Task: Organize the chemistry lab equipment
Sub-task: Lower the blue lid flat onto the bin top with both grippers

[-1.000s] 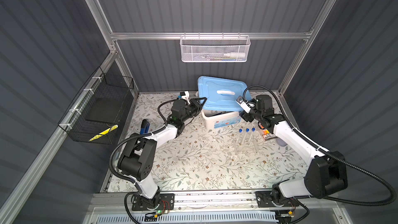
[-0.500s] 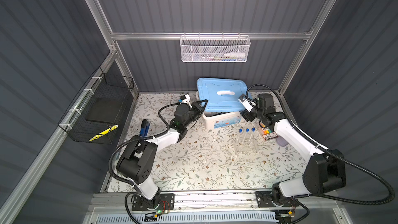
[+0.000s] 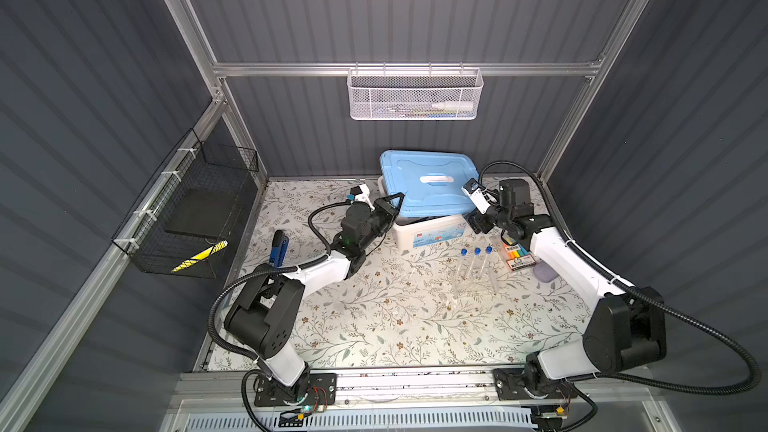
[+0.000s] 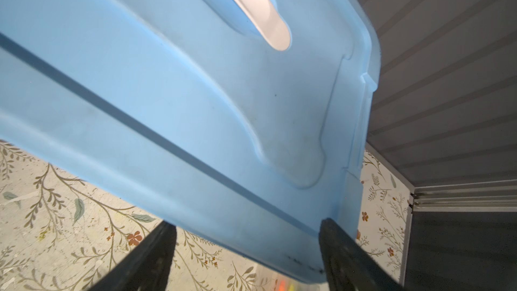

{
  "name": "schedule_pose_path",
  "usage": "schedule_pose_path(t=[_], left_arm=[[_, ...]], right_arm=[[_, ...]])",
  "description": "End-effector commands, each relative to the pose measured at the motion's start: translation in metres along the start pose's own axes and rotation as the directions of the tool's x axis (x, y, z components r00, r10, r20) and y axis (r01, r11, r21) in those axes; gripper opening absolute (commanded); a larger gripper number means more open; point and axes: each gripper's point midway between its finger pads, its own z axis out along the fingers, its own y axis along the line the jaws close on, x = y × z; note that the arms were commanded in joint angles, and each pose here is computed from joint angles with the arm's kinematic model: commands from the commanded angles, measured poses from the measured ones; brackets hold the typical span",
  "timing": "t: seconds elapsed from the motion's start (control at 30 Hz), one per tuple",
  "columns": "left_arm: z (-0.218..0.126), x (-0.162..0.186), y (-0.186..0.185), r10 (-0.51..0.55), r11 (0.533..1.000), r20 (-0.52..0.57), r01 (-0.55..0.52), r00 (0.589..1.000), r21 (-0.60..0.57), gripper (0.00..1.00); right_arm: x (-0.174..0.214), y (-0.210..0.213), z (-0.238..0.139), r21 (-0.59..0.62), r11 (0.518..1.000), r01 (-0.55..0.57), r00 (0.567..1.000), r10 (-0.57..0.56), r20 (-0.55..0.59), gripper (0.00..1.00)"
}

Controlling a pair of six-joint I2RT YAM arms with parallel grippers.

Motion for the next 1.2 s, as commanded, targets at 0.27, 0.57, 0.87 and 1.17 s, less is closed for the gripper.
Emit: schedule_pose_path(t=[0.27,0.57,0.87,1.17], left_arm=[[-0.002,-0.001,0.001,0.018,1.000,0.060,-0.019,0.998,0.006,0.22],[-0.010,-0.003,0.004,0.007,1.000,0.091,-0.007,0.996,0.000,0.22],[-0.017,-0.003,0.010,0.008,1.000,0.099,-0.005,0.995,-0.024,0.23],[-0.022,-0.002,0.017,0.027,0.997,0.096,-0.020,0.995,-0.068,0.24]], right_arm=[[-0.004,0.003,-0.022,-0.044,0.994,-0.100,0.993,0.102,0.052,0.85],[-0.007,-0.028,-0.043,-0.049,0.943,-0.329,0.936,0.333,0.113,0.85],[0.002,-0.048,-0.030,-0.126,0.842,-0.524,0.841,0.535,0.079,0.83],[0.015,-0.054,0.000,-0.159,0.754,-0.637,0.762,0.647,0.015,0.80]])
